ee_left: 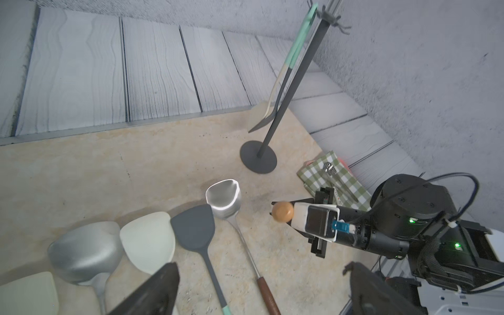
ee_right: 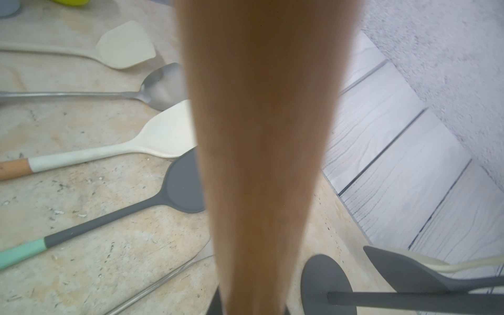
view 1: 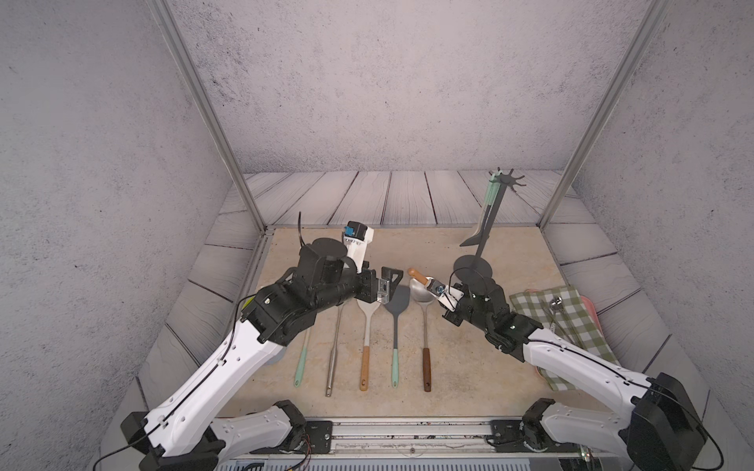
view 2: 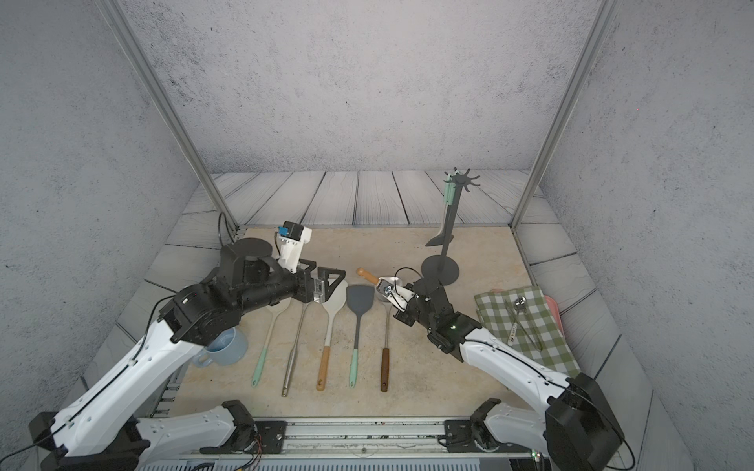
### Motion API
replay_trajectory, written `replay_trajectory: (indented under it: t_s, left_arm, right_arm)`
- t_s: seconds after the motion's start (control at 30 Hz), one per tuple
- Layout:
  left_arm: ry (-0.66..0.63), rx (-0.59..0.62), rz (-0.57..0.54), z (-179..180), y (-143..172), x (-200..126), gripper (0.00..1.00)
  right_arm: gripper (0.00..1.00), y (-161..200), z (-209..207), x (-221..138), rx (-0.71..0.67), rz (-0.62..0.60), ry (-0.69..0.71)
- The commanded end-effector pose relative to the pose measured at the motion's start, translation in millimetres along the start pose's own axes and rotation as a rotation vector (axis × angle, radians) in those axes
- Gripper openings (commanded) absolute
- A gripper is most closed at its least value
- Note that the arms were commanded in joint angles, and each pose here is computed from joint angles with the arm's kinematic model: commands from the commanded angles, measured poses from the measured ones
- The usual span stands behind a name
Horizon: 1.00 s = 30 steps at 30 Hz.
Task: Take the spatula off the kitchen utensil rack
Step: Place the spatula at the center of the board.
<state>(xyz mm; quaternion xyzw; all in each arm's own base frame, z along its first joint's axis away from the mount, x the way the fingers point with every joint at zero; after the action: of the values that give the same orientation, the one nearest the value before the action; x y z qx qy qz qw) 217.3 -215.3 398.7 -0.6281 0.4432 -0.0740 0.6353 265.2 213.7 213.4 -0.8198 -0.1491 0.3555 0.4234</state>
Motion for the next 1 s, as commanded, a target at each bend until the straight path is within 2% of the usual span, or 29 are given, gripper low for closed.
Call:
replay_trajectory:
  t_s: [0.0,0.1,0.23,0.47,0.67,0.97]
  left_arm:
    - [0.035,0.06,0.297,1.3,34.3,9.7,0.99]
    - [0.077,0.07,0.424,1.6,43.3,26.4,1.0]
    - [0.1,0.064,0.541,4.9,58.5,49.6,0.88]
    - [0.162,0.032,0.621,2.7,76.2,76.2,0.65]
    - [0.196,0.018,0.654,1.1,84.7,87.8,0.4]
    - [0.252,-0.012,0.702,-2.9,96.4,102.7,0.35]
  right_arm:
    - [0.0,-6.2,4.9,4.8,-0.145,0.005,0.053]
    - [0.0,-4.3,11.1,11.6,-0.196,0.03,0.046]
    - [0.0,-0.8,17.7,15.4,-0.272,0.031,0.051]
    - [0.0,-5.0,17.2,11.5,-0.294,-0.001,0.063]
    - [0.0,-6.3,18.1,8.8,-0.294,-0.026,0.062]
    - [0.0,-13.2,20.1,4.5,-0.293,-0.074,0.067]
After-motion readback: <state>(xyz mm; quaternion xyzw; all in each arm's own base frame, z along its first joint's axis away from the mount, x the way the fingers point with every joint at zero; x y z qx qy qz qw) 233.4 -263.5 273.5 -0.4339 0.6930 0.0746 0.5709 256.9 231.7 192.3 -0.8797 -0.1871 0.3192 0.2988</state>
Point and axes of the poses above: each gripper's point midway between its finger pads, its own x axis out along the fingers, its own z axis along the line the jaws close on, y = z × x, the point moved 5 cm from there along -x, back along the fingers, and after that the axes turned 10 degrees about x, right-handed, at the moved point
